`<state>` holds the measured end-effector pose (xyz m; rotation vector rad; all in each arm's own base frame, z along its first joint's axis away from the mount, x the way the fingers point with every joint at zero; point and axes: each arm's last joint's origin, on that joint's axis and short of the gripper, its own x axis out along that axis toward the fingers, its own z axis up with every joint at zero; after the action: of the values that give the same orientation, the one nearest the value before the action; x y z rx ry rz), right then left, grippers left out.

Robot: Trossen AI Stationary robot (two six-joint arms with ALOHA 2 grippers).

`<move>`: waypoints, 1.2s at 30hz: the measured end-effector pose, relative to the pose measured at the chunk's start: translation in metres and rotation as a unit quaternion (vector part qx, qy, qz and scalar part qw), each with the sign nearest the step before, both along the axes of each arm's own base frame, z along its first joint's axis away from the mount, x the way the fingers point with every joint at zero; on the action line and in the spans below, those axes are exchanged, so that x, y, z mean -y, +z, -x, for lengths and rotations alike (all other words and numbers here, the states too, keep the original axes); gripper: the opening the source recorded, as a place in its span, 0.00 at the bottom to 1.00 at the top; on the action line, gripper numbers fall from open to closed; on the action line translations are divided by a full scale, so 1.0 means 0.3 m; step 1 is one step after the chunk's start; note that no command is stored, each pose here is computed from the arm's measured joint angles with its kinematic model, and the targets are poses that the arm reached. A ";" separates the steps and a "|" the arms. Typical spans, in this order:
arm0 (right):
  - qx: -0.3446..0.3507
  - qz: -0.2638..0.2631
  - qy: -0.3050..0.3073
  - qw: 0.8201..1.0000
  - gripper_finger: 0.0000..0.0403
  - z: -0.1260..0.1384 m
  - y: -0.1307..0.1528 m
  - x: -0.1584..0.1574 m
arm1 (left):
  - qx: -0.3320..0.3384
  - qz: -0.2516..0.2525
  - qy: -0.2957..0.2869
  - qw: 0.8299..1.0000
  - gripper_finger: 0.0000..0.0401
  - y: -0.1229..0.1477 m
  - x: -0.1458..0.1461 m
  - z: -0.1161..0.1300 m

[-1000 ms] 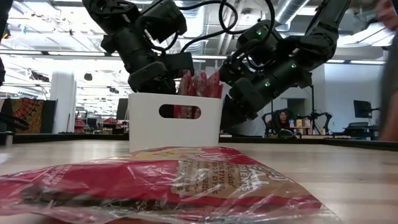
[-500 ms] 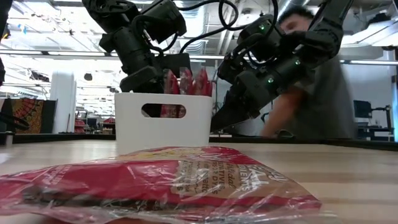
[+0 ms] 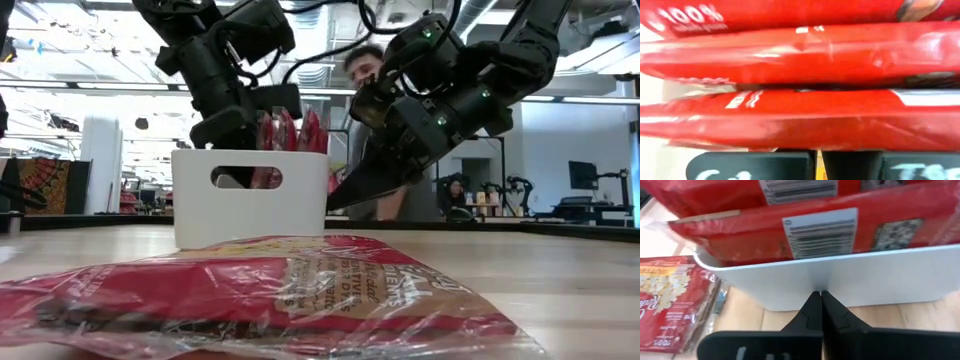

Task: Sort popcorn bags into baskets
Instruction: Put the red popcorn bag into the white bin

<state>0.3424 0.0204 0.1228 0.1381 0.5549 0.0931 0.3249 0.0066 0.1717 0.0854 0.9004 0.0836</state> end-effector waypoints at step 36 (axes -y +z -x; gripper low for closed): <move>-0.062 0.020 -0.004 0.998 0.01 0.032 0.050 0.000 | 0.009 0.024 0.005 1.000 0.02 0.035 0.013 0.018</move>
<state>0.3330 0.0204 0.1378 0.1073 0.6795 0.0650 0.3195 0.0026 0.1822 0.0349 0.8852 0.0718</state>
